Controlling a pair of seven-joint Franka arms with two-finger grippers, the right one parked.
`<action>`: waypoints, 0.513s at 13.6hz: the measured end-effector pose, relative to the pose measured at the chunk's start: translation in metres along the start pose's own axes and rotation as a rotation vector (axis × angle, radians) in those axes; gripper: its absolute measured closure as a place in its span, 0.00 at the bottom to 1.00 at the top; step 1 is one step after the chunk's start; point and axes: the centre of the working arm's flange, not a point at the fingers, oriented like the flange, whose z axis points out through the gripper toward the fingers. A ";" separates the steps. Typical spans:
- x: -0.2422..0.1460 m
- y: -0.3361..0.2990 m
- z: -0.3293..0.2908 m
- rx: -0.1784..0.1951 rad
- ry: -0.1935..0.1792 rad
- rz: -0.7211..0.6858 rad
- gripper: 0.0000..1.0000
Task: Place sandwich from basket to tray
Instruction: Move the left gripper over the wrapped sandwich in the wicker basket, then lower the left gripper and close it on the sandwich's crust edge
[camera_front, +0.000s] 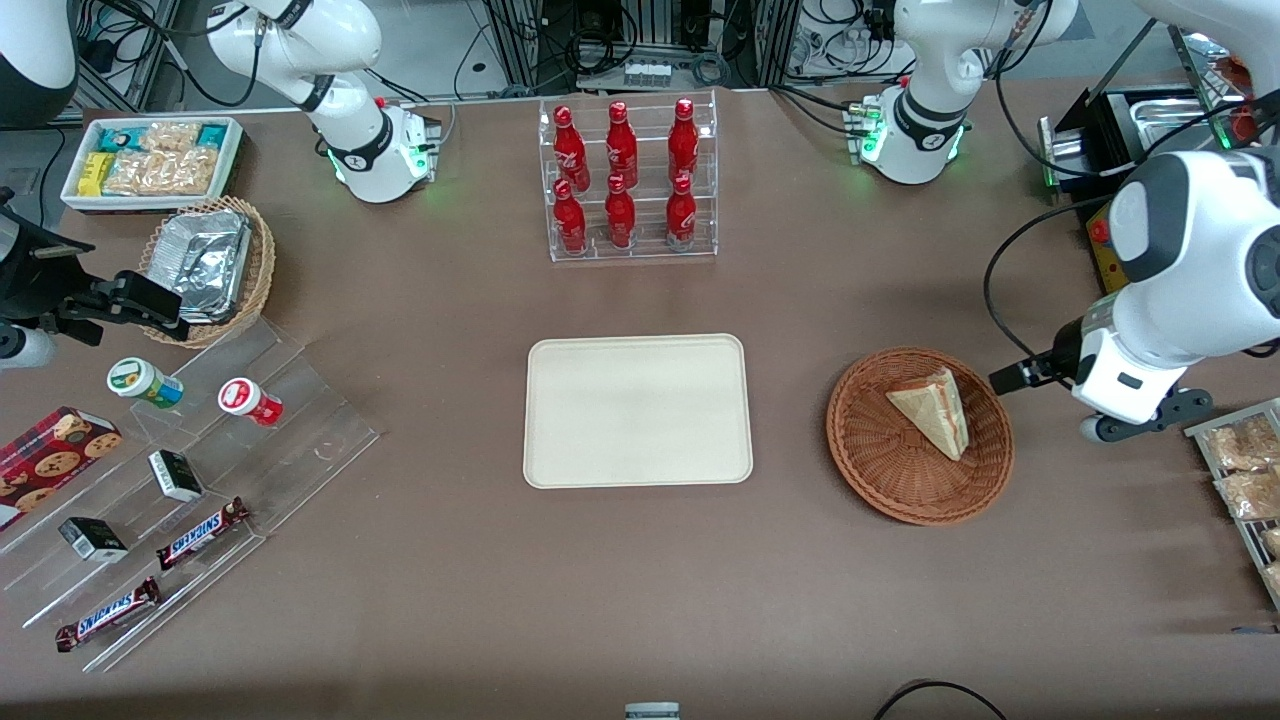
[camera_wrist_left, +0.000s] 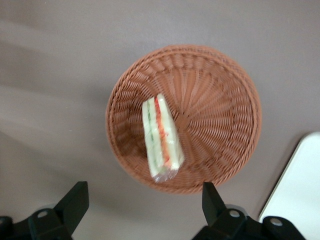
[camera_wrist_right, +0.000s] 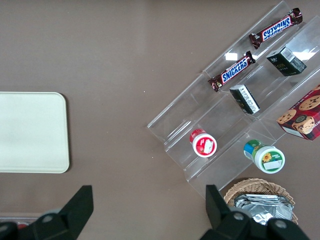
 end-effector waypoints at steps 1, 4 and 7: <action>-0.003 0.001 0.008 -0.011 0.021 -0.063 0.00; -0.017 0.013 0.031 -0.018 0.030 -0.185 0.00; -0.028 0.020 0.050 -0.016 0.026 -0.245 0.00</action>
